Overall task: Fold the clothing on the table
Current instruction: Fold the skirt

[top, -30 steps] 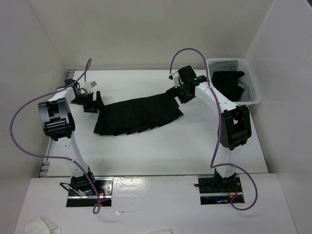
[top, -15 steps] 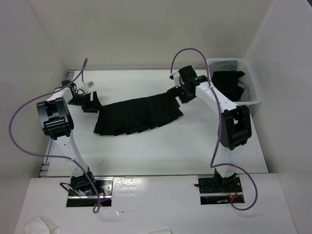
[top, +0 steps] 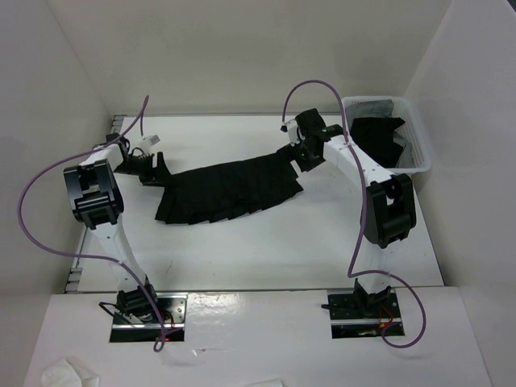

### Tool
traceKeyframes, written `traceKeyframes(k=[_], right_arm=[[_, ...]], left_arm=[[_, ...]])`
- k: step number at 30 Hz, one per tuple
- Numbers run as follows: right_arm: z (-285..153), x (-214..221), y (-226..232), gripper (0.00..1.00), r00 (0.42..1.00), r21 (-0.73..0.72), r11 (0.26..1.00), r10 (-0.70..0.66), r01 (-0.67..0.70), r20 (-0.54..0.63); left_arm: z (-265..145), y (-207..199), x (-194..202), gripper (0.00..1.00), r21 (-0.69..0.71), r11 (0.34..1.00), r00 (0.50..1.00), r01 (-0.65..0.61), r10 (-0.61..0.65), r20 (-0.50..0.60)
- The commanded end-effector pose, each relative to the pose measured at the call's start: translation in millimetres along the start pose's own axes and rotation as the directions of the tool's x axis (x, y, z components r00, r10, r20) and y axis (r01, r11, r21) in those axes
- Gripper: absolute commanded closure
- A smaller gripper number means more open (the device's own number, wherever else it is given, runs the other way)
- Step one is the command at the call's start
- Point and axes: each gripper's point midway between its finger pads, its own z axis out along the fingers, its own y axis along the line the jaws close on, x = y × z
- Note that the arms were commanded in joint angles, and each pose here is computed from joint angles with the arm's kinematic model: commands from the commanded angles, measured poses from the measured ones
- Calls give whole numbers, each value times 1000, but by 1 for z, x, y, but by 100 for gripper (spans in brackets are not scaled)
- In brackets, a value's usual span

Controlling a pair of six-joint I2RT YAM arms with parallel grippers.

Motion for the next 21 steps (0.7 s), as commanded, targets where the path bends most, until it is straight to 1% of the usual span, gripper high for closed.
traceKeyframes(k=[1, 3, 6, 10, 12, 13, 16, 17, 20, 21], right_arm=[[-24, -15, -7, 1, 998, 26, 1000, -6, 5, 58], [-24, -15, -9, 1, 998, 35, 999, -6, 4, 56], [-24, -15, -9, 1, 998, 35, 999, -6, 4, 56], [-24, -15, -9, 1, 998, 35, 999, -6, 4, 56], [-24, -15, -9, 1, 998, 35, 999, -6, 4, 56], [-24, -15, -9, 1, 998, 35, 999, -6, 4, 56], [-24, -15, -9, 1, 998, 35, 999, -6, 4, 56], [-24, -15, -9, 1, 998, 35, 999, -6, 4, 56], [-24, -15, -9, 1, 998, 35, 999, -6, 4, 56], [-24, -15, -9, 1, 998, 35, 999, -6, 4, 56]], left_arm=[[22, 17, 30, 26, -13, 1000, 995, 2, -3, -100], [24, 17, 34, 29, -8, 1000, 994, 16, -17, -112], [23, 19, 31, 30, -18, 1000, 994, -2, 0, -110], [25, 21, 33, 37, -16, 1000, 993, 5, -7, -115], [25, 22, 34, 43, -24, 1000, 993, 4, -7, -119], [27, 24, 37, 49, -23, 1000, 992, 21, -24, -126], [29, 25, 39, 58, -21, 999, 991, 28, -30, -132], [29, 25, 39, 63, -21, 999, 991, 28, -30, -132], [32, 24, 41, 75, -31, 999, 989, 30, -34, -145], [35, 22, 42, 81, -37, 999, 987, 29, -34, -156]])
